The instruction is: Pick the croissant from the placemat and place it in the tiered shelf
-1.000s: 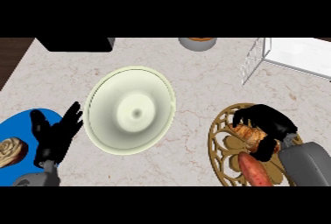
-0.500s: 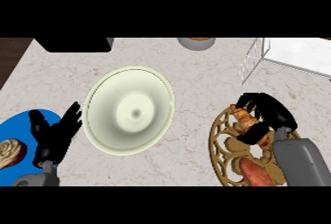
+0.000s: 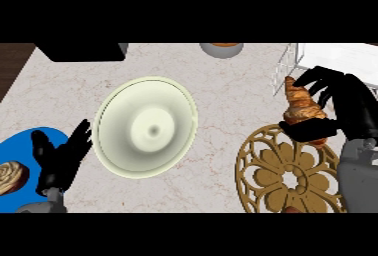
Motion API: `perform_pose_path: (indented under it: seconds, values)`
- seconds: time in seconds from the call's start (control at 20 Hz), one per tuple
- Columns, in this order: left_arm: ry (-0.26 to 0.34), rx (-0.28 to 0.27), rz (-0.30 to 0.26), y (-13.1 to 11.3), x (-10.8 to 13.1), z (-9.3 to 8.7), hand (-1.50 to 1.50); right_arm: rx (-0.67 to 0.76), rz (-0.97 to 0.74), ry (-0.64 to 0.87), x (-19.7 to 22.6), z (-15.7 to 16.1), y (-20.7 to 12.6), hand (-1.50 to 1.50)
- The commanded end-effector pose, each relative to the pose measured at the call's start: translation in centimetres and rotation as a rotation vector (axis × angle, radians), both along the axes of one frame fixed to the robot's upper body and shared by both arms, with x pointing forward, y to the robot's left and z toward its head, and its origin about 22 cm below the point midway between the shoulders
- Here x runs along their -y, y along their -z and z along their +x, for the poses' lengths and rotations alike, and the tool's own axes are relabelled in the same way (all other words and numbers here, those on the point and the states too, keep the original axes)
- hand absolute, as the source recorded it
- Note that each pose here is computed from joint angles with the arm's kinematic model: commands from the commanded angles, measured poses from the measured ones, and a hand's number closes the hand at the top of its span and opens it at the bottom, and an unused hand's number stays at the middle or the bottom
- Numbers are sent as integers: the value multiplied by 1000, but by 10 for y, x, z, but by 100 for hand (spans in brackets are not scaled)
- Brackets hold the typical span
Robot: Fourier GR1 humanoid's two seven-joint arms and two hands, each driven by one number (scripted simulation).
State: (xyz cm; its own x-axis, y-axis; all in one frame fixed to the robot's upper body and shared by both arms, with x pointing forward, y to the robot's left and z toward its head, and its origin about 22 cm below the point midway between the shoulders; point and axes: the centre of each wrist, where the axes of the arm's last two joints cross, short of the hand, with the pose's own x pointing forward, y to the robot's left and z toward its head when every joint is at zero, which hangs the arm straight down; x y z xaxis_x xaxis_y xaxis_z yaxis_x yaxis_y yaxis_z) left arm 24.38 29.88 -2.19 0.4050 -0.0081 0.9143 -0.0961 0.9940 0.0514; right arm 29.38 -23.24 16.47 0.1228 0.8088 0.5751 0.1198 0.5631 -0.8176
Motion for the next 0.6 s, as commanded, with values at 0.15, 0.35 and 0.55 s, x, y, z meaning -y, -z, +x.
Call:
perform_pose_path:
  seconds: [0.15,0.35,0.55]
  values:
    - [-3,-50,2,5,-3,-13,0,158,-27,180,21,-39,-102,150]
    - [9,-46,13,-3,-14,7,0,185,-17,209,28,-45,-140,150]
    - [20,-20,-2,-4,11,-3,0,199,5,259,46,-18,-176,150]
